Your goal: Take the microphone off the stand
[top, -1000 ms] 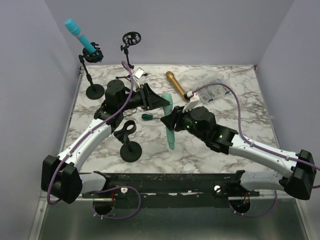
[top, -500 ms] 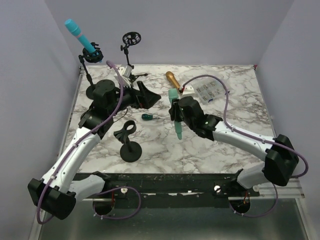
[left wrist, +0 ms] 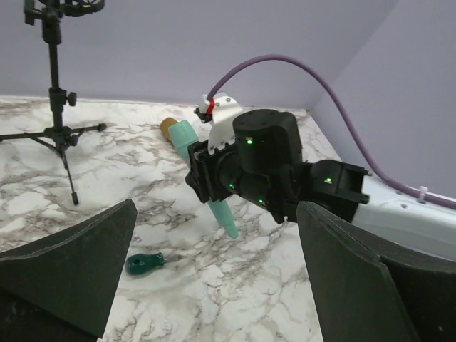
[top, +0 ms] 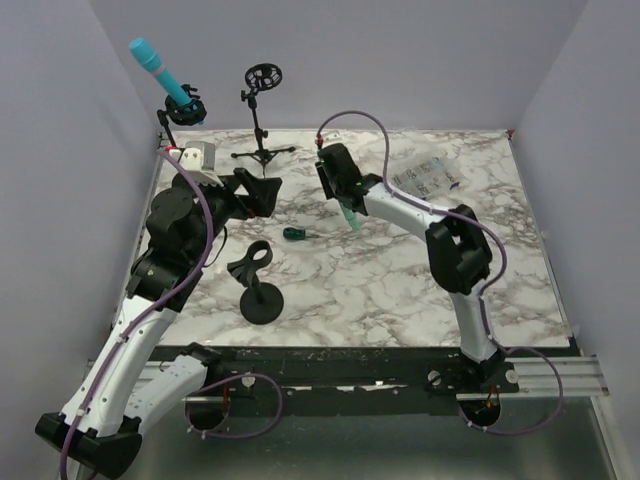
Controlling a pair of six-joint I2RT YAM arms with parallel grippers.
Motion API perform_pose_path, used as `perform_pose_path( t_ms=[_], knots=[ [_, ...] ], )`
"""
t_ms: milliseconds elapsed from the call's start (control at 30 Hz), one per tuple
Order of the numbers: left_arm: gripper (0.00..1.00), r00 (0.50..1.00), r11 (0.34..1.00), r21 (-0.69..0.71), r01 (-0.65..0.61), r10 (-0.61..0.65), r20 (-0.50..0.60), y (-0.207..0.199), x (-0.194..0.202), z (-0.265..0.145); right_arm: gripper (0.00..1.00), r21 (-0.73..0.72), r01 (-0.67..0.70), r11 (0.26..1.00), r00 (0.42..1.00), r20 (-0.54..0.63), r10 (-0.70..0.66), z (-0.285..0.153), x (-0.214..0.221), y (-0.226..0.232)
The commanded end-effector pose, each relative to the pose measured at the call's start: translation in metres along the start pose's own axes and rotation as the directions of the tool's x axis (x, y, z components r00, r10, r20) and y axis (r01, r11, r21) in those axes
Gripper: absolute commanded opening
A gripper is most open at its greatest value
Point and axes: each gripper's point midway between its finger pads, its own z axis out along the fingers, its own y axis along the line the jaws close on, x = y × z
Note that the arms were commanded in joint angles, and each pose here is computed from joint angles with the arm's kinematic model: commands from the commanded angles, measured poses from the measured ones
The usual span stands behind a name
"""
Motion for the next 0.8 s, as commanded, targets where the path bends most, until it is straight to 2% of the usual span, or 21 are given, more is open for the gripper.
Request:
perform_pose_path(
  t_ms=[0, 267, 333, 767],
  knots=[
    [0.97, 0.995, 0.994, -0.1, -0.041, 0.05, 0.09, 0.021, -0.015, -0.004, 0.04, 0.039, 0.176, 0.984, 0.982, -0.082, -0.172, 0.038, 0.006, 0.001],
    [0.97, 0.998, 0.996, -0.088, -0.024, 0.029, 0.058, 0.024, -0.011, 0.002, 0.09, 0.149, 0.322, 0.935, 0.945, -0.115, -0.307, 0.092, 0.008, -0.011],
    [0.97, 0.998, 0.995, -0.095, -0.015, 0.021, 0.061, 0.026, -0.012, 0.003, 0.15, 0.156, 0.336, 0.929, 0.94, -0.114, -0.321, 0.099, 0.009, -0.013],
    [0.96, 1.0, 0.996, -0.09, 0.0, 0.002, 0.015, 0.033, -0.001, 0.014, 0.32, 0.151, 0.362, 0.92, 0.93, -0.119, -0.346, 0.129, 0.026, -0.024]
  ],
)
